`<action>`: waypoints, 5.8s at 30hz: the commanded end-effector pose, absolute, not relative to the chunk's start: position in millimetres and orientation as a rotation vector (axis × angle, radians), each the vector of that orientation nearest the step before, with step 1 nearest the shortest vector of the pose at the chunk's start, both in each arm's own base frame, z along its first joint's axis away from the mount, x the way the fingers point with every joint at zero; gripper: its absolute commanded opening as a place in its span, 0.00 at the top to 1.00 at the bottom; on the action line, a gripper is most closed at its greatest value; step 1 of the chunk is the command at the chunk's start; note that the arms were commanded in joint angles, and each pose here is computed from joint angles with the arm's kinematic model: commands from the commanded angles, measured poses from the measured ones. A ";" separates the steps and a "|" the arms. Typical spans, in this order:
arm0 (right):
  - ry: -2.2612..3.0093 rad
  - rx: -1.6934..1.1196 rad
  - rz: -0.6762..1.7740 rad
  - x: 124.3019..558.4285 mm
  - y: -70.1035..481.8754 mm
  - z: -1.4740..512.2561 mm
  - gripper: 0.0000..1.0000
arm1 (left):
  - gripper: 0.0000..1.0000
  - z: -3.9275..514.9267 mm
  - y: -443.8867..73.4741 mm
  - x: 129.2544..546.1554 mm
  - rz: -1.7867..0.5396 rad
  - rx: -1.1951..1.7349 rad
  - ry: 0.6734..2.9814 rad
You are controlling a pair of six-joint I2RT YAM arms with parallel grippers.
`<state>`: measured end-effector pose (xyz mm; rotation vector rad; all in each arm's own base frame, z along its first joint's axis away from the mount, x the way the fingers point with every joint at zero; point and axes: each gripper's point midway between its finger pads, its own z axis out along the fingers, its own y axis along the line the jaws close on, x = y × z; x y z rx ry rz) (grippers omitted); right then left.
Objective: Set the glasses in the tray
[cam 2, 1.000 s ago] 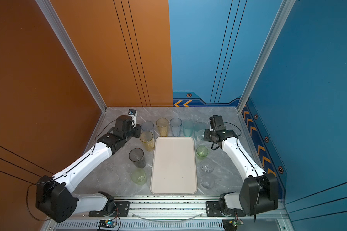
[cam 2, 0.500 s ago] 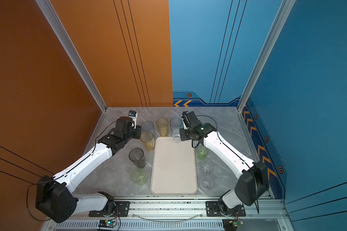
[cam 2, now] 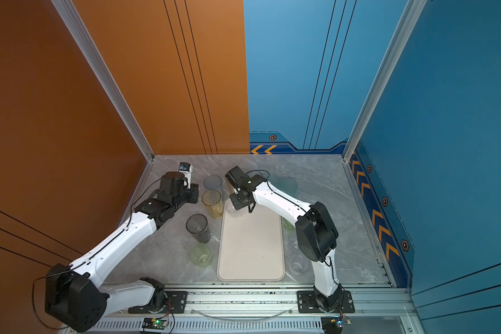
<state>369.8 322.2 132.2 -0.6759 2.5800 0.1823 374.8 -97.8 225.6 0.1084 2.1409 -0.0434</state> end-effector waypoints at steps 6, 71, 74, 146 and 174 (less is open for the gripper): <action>2.610 -0.692 0.103 393.2 323.3 116.0 1.00 | 0.63 227.3 -88.8 366.1 -0.071 0.092 2.144; 2.664 -0.622 0.311 409.8 340.6 102.4 0.85 | 0.60 218.6 -84.9 364.5 -0.080 0.089 2.179; 2.663 -0.620 0.328 409.4 344.4 101.7 0.85 | 0.60 218.6 -85.0 364.5 -0.081 0.089 2.179; 2.788 0.211 0.095 285.3 54.5 115.0 0.79 | 0.63 211.6 -244.9 352.8 -0.288 0.461 2.171; 2.860 0.210 0.137 298.4 61.1 80.7 0.85 | 0.63 212.7 -227.8 360.9 -0.250 0.433 2.185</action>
